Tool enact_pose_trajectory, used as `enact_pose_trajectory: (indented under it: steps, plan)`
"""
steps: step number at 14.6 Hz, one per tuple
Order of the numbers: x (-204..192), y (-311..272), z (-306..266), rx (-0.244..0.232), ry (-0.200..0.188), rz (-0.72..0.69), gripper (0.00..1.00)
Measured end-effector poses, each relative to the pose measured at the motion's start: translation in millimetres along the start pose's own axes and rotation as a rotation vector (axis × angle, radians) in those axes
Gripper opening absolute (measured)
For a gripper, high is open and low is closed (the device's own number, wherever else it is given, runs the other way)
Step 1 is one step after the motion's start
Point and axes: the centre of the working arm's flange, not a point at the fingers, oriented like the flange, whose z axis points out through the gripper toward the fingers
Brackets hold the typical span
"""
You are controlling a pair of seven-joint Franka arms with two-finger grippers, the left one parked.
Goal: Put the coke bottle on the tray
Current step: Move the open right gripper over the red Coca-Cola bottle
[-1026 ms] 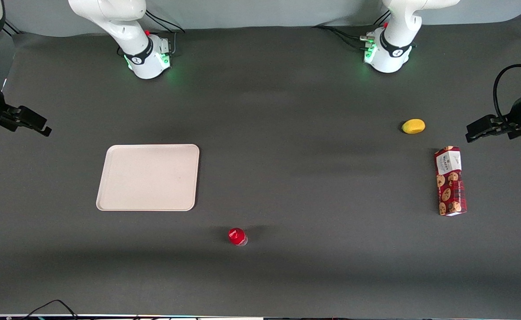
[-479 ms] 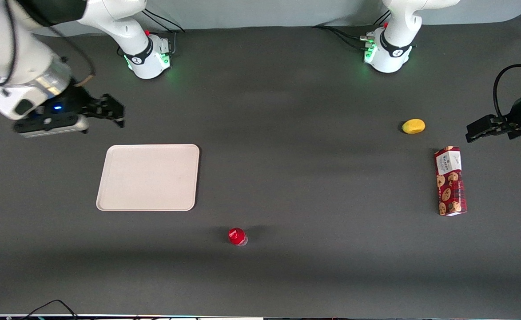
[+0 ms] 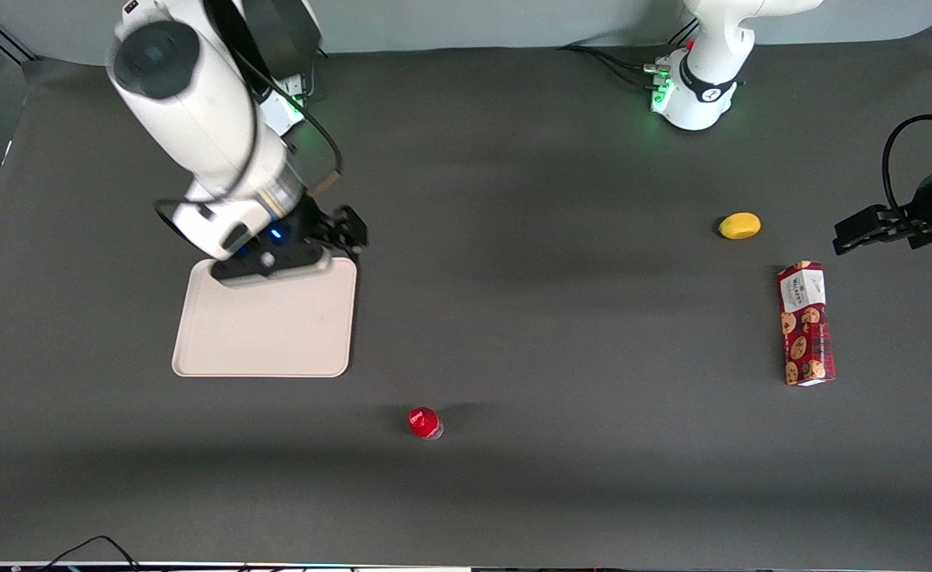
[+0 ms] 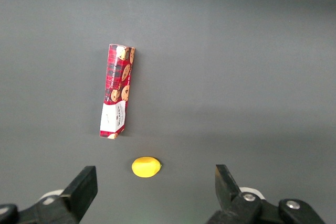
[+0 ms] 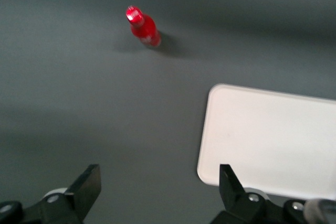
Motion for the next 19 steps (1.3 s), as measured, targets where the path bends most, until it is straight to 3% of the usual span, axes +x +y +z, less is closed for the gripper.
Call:
enact_pose_trajectory:
  steps: [3, 8, 10, 14, 19]
  plan:
    - [36.0, -25.4, 52.9, 0.01, 0.053, -0.006, 1.0]
    - [63.1, -41.7, 136.4, 0.049, 0.107, 0.007, 1.0]
    - [69.1, -39.4, 166.8, 0.04, 0.11, 0.013, 1.0]
    - [74.8, -29.3, 220.2, 0.01, 0.076, 0.028, 1.0]
    - [81.4, -36.1, 223.1, 0.011, 0.088, 0.019, 1.0]
